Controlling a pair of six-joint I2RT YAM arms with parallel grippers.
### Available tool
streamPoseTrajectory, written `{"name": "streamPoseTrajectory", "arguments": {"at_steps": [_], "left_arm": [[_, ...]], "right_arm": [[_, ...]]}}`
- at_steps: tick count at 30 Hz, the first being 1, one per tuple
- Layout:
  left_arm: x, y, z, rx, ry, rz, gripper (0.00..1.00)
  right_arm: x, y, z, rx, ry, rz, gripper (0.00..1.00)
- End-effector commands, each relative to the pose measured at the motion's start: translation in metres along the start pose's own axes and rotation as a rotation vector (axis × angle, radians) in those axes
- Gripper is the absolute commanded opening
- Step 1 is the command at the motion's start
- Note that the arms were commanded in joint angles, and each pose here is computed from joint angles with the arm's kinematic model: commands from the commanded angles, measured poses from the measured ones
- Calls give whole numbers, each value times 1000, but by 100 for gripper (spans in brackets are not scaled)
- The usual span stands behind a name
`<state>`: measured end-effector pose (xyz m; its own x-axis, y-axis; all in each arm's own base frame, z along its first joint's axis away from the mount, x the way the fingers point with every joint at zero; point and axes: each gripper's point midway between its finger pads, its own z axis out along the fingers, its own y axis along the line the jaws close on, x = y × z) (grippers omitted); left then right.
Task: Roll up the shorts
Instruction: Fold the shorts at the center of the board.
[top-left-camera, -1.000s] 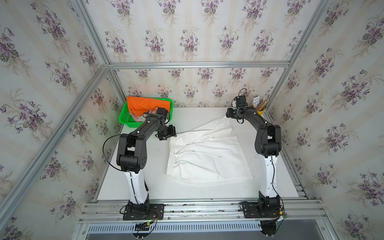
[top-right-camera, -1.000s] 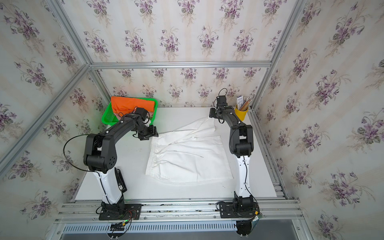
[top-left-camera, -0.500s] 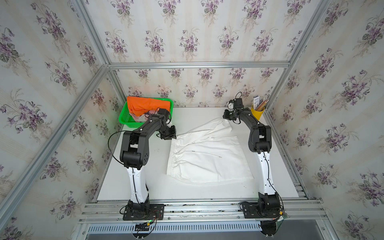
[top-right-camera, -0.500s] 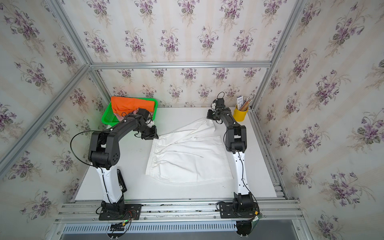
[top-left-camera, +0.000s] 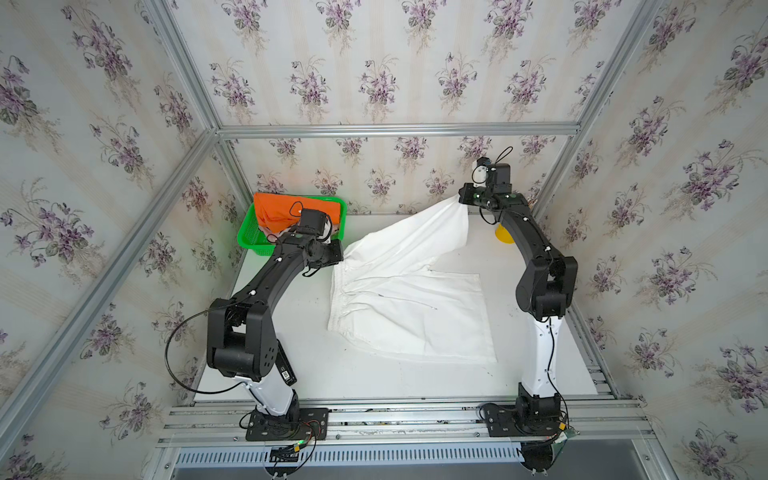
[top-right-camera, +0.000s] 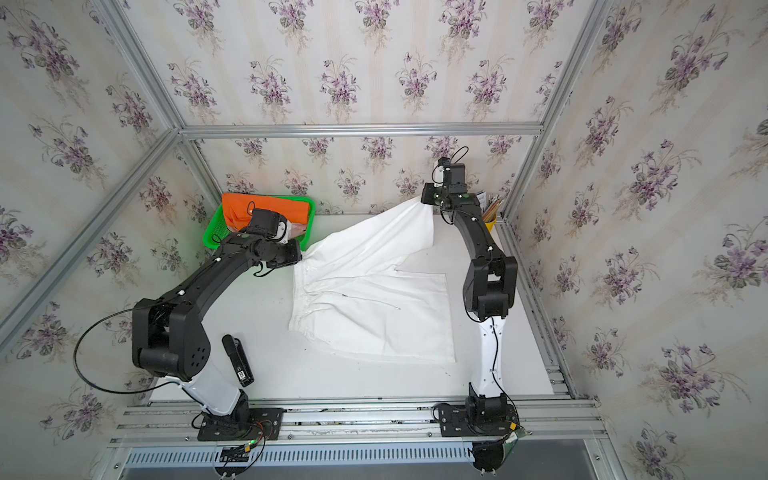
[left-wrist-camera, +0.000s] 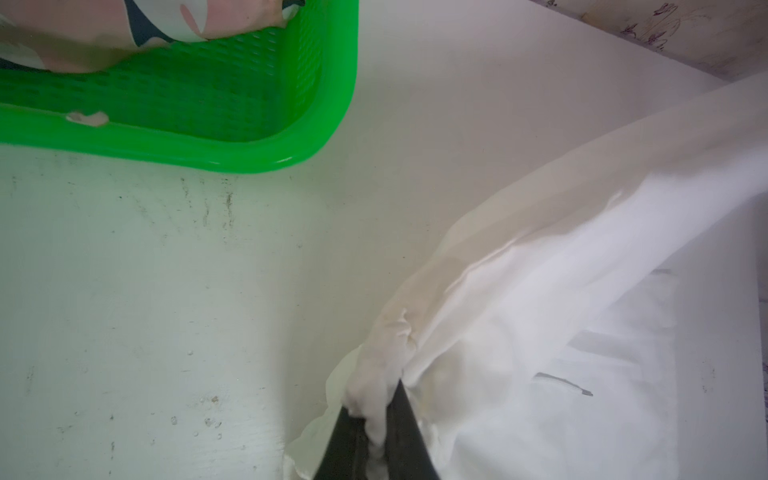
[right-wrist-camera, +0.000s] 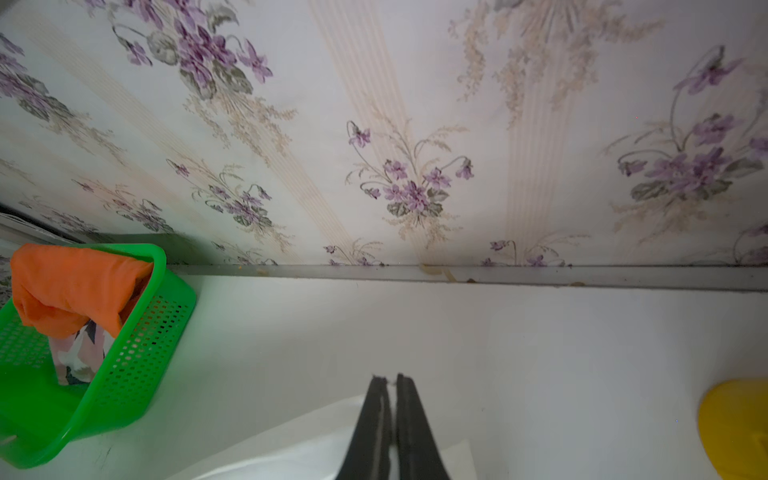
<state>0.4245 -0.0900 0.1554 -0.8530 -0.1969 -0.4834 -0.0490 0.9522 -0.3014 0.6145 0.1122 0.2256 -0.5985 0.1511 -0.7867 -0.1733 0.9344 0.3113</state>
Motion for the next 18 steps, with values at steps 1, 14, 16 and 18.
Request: {"name": "streamPoseTrajectory", "arguments": {"at_steps": [1, 14, 16, 18], "left_arm": [[0, 7, -3, -28, -45, 28, 11], [60, 7, -69, 46, -146, 32, 17], [83, 11, -75, 49, -120, 12, 23], [109, 15, -78, 65, -85, -24, 36]], "right_arm": [[18, 0, -24, 15, 10, 19, 0], [132, 0, -178, 92, 68, 140, 0], [162, -5, -200, 123, 91, 173, 0], [197, -13, -215, 156, 118, 226, 0]]}}
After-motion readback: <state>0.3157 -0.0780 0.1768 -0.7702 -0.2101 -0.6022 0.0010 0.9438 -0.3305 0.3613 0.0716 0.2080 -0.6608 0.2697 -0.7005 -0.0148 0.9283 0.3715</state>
